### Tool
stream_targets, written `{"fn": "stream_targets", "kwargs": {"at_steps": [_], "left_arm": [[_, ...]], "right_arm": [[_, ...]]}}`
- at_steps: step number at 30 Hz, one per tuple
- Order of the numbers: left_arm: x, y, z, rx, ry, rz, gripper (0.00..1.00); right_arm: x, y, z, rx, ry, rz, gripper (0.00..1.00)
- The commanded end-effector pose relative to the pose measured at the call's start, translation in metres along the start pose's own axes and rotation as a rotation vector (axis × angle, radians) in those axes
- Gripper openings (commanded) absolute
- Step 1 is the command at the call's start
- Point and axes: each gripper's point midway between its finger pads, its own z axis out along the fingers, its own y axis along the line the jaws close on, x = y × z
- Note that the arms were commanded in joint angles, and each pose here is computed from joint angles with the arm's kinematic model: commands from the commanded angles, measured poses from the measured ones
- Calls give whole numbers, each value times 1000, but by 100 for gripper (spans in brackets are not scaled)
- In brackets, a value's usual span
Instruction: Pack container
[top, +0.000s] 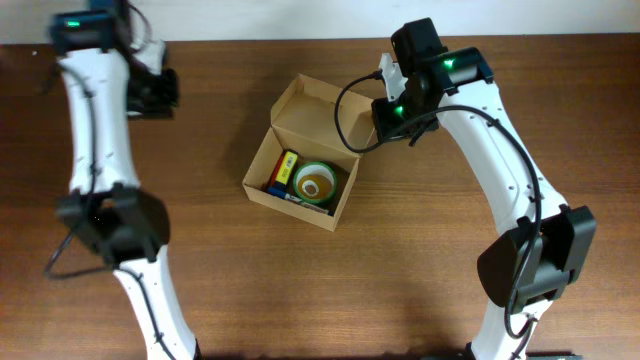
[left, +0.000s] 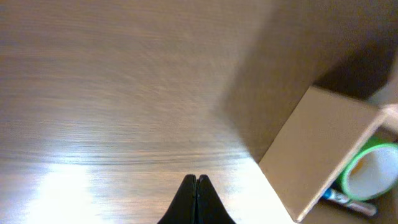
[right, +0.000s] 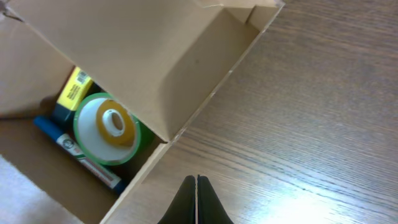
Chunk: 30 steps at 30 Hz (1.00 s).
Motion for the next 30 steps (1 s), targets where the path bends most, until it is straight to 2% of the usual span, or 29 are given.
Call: {"fn": "stream_targets", "kwargs": {"at_steps": [1, 11, 22, 30], "left_arm": [[13, -21, 40, 31, 135, 67, 2], [26, -72, 64, 66, 208, 183, 2], [74, -100, 103, 48, 405, 250, 2], [81, -131, 112, 59, 403, 285, 2]], "right_arm": [[0, -14, 4, 54, 4, 13, 4], [0, -46, -1, 129, 1, 58, 4], [3, -70, -5, 144, 10, 116, 4], [4, -72, -6, 145, 14, 119, 4]]}}
